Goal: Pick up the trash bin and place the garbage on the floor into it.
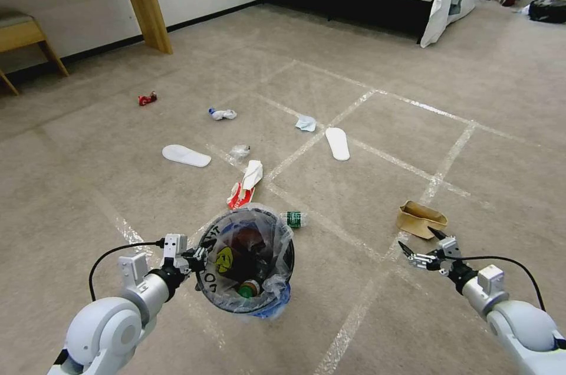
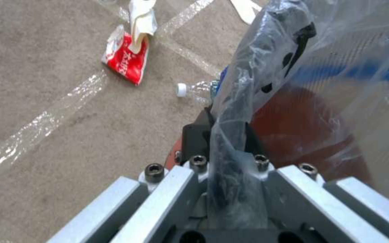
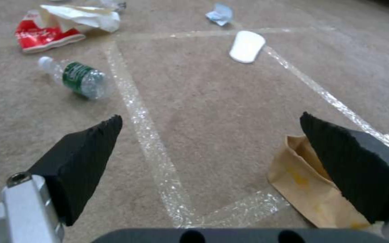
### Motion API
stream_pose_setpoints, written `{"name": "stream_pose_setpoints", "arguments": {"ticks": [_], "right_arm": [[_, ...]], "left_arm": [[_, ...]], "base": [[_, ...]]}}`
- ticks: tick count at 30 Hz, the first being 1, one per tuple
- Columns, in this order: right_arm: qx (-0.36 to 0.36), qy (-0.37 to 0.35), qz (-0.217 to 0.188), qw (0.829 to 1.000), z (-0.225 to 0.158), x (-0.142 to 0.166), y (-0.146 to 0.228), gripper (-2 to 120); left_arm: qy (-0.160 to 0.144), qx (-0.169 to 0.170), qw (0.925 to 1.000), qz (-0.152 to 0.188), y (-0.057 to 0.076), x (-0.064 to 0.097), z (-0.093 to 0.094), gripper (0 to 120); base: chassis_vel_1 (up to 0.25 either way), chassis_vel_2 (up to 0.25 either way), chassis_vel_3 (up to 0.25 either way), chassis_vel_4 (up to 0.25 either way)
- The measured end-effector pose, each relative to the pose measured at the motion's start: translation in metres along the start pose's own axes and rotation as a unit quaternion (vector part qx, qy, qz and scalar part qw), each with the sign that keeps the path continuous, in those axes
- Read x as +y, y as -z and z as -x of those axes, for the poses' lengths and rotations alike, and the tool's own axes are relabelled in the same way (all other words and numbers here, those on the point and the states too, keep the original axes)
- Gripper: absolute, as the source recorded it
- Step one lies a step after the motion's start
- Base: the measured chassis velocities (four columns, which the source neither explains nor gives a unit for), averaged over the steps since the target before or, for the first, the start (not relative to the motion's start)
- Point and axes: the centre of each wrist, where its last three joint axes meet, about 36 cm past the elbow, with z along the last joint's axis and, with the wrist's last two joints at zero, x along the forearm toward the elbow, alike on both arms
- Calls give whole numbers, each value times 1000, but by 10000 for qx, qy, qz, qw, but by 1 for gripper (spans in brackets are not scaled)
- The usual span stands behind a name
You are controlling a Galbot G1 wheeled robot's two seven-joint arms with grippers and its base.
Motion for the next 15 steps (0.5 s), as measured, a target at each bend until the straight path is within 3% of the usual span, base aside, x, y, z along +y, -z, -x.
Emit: {"name": "stream_pose_setpoints", "arguments": {"ticks": [7,15], "right_arm": [[43,115,-262,9996,11,5,6,100],[156,-50,-489,9987,26,-23,28,100]], "left_arm": [[62,-27,10000,45,4,6,1,1],[197,10,9996,211,17,25,9,1]], "base": [[0,0,0,0],[0,0,0,0]]}}
